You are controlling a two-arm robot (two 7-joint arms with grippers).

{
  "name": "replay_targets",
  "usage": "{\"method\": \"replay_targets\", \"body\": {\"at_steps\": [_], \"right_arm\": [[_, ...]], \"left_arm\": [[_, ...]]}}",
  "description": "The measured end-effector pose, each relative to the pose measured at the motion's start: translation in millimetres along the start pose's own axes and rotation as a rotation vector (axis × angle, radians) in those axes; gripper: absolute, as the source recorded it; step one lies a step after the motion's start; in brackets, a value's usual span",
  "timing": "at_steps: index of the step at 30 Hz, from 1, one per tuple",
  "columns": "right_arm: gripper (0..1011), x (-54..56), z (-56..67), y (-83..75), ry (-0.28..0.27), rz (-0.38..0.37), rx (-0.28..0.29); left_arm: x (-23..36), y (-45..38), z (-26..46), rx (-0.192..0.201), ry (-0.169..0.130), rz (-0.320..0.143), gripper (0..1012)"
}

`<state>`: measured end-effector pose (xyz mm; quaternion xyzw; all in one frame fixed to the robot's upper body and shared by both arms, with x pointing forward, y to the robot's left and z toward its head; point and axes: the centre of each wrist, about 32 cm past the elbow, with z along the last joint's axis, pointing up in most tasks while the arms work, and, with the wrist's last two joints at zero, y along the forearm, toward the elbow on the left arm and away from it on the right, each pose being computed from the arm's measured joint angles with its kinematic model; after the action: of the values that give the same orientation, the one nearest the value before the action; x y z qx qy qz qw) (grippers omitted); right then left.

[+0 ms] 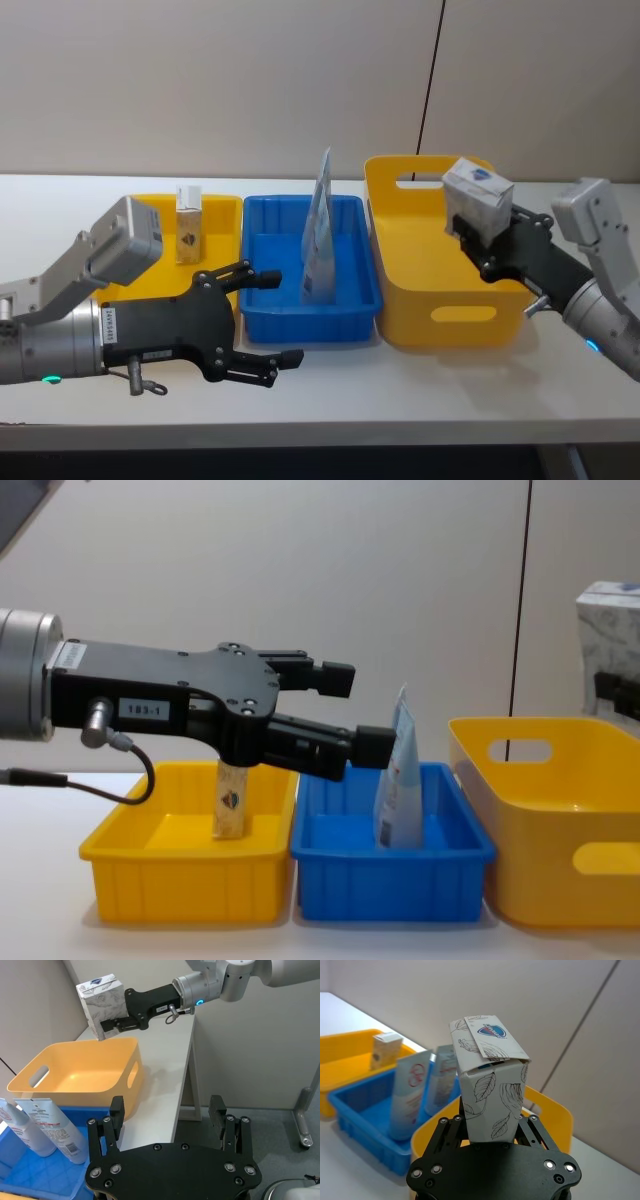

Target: Bimanual collaborative sorting of washing and personal care products

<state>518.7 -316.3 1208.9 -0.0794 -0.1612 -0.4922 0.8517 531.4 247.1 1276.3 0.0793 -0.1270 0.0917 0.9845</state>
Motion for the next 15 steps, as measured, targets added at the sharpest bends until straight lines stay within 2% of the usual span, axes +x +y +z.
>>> {"method": "replay_targets", "body": {"at_steps": [15], "right_arm": [[364, -16.1, -5.6, 21.0, 0.006, -0.239, -0.085]], "left_arm": [[0.0, 0.0, 0.0, 0.0, 0.0, 0.0, 1001]]}}
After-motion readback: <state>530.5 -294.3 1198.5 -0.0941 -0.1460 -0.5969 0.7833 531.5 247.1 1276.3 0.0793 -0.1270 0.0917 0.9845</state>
